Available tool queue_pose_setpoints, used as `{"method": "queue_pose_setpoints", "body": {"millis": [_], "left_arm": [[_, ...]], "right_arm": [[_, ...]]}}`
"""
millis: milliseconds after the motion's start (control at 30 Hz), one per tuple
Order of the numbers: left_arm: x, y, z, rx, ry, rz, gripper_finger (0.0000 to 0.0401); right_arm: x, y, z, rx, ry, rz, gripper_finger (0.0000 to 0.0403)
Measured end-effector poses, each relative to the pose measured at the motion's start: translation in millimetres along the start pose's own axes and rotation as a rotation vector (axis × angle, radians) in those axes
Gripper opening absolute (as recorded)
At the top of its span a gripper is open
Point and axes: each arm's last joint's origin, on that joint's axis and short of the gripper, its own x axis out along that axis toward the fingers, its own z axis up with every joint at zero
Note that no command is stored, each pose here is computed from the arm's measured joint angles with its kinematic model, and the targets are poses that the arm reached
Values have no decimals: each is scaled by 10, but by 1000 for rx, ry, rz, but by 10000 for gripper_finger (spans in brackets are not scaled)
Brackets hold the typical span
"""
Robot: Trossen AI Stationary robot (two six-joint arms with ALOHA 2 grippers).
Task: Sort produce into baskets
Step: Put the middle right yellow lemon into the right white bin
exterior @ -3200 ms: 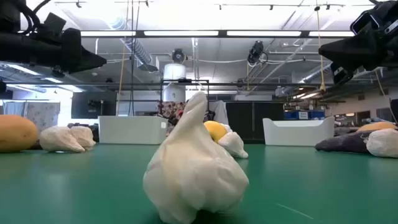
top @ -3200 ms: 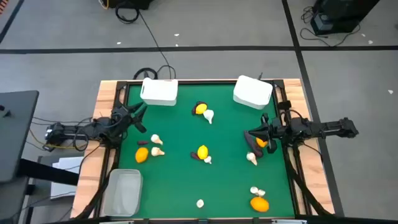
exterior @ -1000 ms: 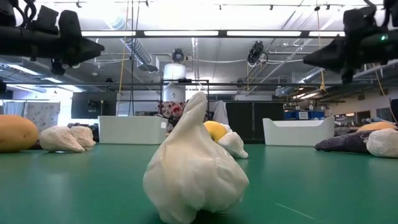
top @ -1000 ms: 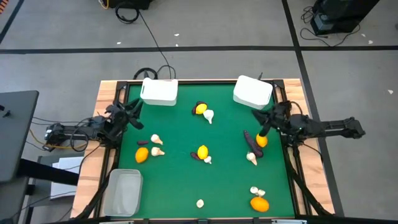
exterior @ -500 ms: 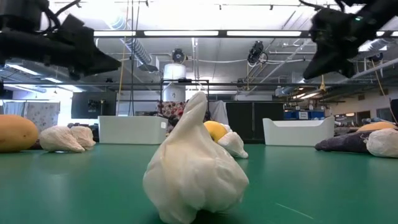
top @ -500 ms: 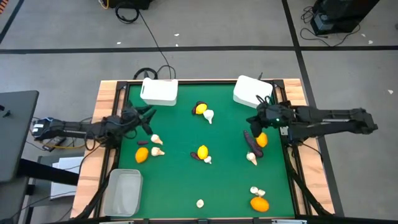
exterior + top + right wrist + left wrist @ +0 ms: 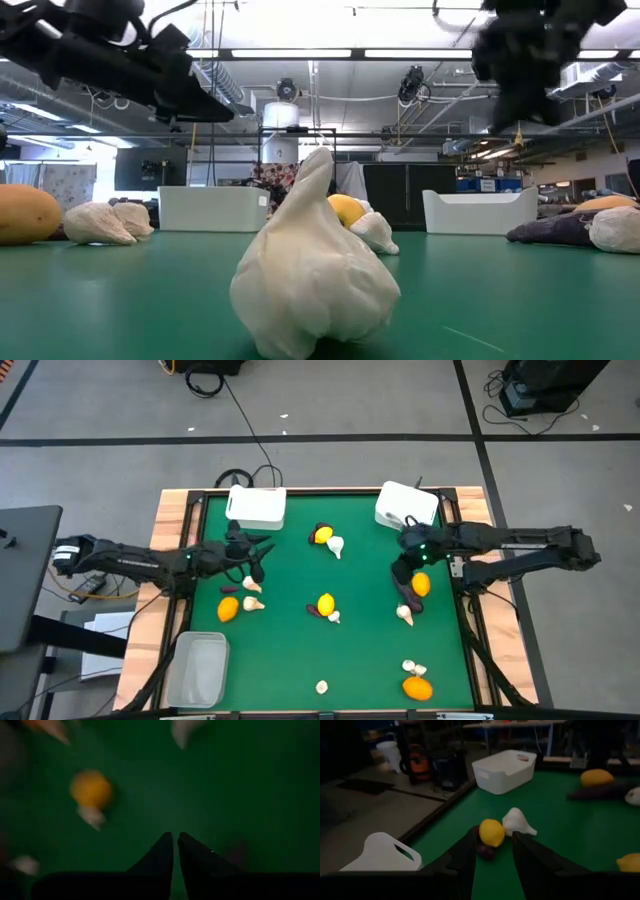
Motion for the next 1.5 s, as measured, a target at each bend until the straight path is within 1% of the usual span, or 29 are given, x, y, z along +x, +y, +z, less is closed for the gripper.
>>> {"method": "queue_pose_setpoints", "body": {"millis": [33,133,233,333,433,533,600,767,967,1100,1267,1500], "left_arm": [[27,-14,2,5,9,0,131],[97,-50,-11,2,40,1,131],[161,-85,-33,-14,63,2,131],[211,-125,-40,-18,56,-4,132],[239,-156,-68,-16,62,-9,135],[257,-165,-92,-13,73,-9,144],[262,-167,-102,-10,79,-8,151],[261,-167,-104,-9,81,-8,167],[260,-167,-114,-5,90,-7,170],[259,-166,-121,-1,98,-7,170],[257,-165,-145,11,120,-6,170],[256,-164,-150,14,125,-6,170]], "right_arm": [[27,-29,-33,16,69,-41,64],[106,-80,-101,91,241,-110,107],[163,-101,-143,137,342,-152,161],[193,-121,-164,161,392,-194,216],[194,-165,-166,189,394,-259,265],[180,-235,-162,237,373,-362,296],[190,-274,-158,262,376,-397,306],[299,-315,-148,321,378,-386,306],[420,-368,-180,386,408,-455,294],[505,-405,-237,419,433,-491,278],[575,-405,-270,418,445,-479,252],[585,-396,-273,402,468,-448,221]]}}
